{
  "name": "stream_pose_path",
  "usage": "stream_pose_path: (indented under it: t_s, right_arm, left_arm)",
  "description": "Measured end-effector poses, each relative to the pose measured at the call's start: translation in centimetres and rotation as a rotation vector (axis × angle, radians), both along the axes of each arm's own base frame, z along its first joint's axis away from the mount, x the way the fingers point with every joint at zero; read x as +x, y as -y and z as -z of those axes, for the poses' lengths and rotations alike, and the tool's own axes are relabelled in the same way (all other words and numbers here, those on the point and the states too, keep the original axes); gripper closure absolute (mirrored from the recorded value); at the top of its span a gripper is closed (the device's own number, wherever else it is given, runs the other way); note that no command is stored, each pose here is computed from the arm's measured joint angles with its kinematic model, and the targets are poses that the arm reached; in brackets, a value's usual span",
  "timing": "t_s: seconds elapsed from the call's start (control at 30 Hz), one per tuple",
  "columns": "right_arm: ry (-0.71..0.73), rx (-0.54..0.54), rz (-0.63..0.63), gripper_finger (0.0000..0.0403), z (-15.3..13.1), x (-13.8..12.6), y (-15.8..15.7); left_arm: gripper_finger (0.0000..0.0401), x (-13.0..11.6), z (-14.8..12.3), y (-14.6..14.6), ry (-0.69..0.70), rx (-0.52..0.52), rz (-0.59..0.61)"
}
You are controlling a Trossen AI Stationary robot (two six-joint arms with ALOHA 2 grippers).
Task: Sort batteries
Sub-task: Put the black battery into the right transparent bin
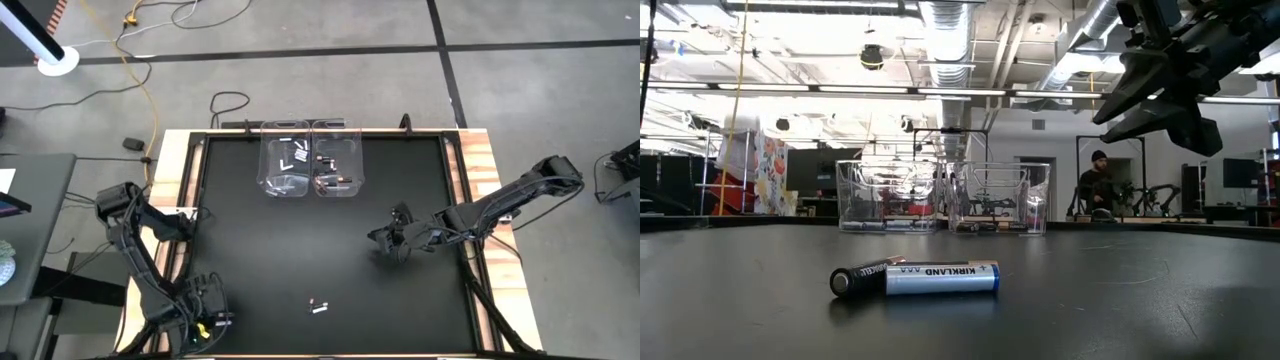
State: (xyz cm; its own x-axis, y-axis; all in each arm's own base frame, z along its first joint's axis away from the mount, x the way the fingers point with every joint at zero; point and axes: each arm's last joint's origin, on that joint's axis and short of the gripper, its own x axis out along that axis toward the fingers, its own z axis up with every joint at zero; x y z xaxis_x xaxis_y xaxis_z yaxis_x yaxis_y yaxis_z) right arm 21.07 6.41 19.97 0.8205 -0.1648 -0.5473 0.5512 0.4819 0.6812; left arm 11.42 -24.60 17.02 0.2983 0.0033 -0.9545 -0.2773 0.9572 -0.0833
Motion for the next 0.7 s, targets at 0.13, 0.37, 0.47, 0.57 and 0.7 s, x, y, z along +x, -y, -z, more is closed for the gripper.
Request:
stream_pose_path:
  t_s: [0.13,0.37,0.47,0.57,0.7]
  right_arm:
    - [0.000,0.000,0.000,0.0281,0.0,0.0,0.0]
    - [-0.007,-0.003,0.000,0.0281,0.1,0.0,0.0]
    - [-0.008,-0.006,-0.002,0.0281,0.1,0.0,0.0]
    - [-0.010,-0.017,-0.008,0.0281,0.1,0.0,0.0]
    - [-0.007,-0.031,0.007,0.0281,0.0,0.0,0.1]
  left_arm:
    - [0.0237,0.2,0.0,0.4,0.045,-0.009,0.092]
    - [0.0237,0.2,1.1,0.0,0.089,0.011,0.139]
    - [0.0237,0.1,1.4,-0.5,0.075,0.028,0.088]
    - [0.0237,0.1,1.4,-0.4,0.080,0.021,0.097]
    - [0.0237,0.1,1.4,-0.3,0.085,0.013,0.099]
